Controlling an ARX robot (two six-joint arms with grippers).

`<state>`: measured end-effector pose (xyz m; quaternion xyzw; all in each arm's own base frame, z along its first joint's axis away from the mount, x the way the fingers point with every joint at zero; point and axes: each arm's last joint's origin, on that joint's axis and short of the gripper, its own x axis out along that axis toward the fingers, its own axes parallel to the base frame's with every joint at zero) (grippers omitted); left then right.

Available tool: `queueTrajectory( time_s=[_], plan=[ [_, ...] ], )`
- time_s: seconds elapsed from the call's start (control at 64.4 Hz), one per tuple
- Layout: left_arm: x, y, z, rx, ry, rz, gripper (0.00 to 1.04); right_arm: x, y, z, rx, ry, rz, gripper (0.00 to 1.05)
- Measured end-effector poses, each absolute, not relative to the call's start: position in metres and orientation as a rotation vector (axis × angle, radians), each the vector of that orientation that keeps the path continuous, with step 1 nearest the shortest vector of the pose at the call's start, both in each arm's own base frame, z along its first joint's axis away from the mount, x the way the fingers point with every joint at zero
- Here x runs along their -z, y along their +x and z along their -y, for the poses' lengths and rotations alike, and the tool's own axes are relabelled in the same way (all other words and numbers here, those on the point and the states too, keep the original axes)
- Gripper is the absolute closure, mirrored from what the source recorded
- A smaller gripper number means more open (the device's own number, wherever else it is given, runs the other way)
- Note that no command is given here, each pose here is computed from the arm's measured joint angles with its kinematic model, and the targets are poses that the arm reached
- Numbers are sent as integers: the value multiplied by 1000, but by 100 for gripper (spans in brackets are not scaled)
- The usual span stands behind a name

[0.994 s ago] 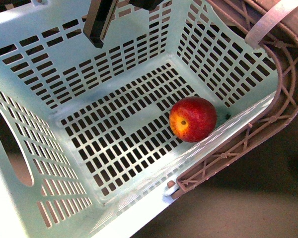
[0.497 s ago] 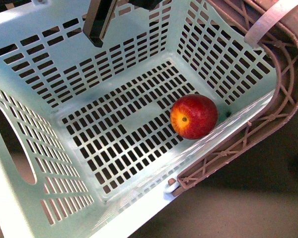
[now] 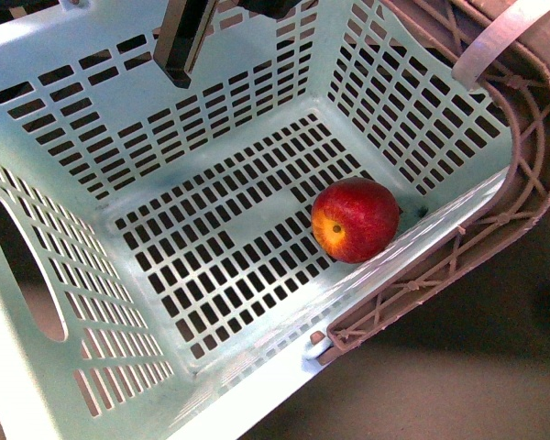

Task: Pick apple with right arm and hold basket with left

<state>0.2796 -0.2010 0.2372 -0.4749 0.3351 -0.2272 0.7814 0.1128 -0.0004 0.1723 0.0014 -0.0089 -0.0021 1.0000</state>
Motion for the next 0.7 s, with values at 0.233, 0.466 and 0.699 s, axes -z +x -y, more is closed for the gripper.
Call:
queueTrajectory(
  time_s=[0.233,0.466,0.699],
  plan=[
    [-237,280,201,490,-1026,-723,91,-172,109,0,4,3,17,103],
    [-237,280,201,488,-1025,-722,91,-169,97,0,2,3,12,103],
    [-237,280,201,490,-1026,-723,91,-169,97,0,2,2,13,94]
  ],
)
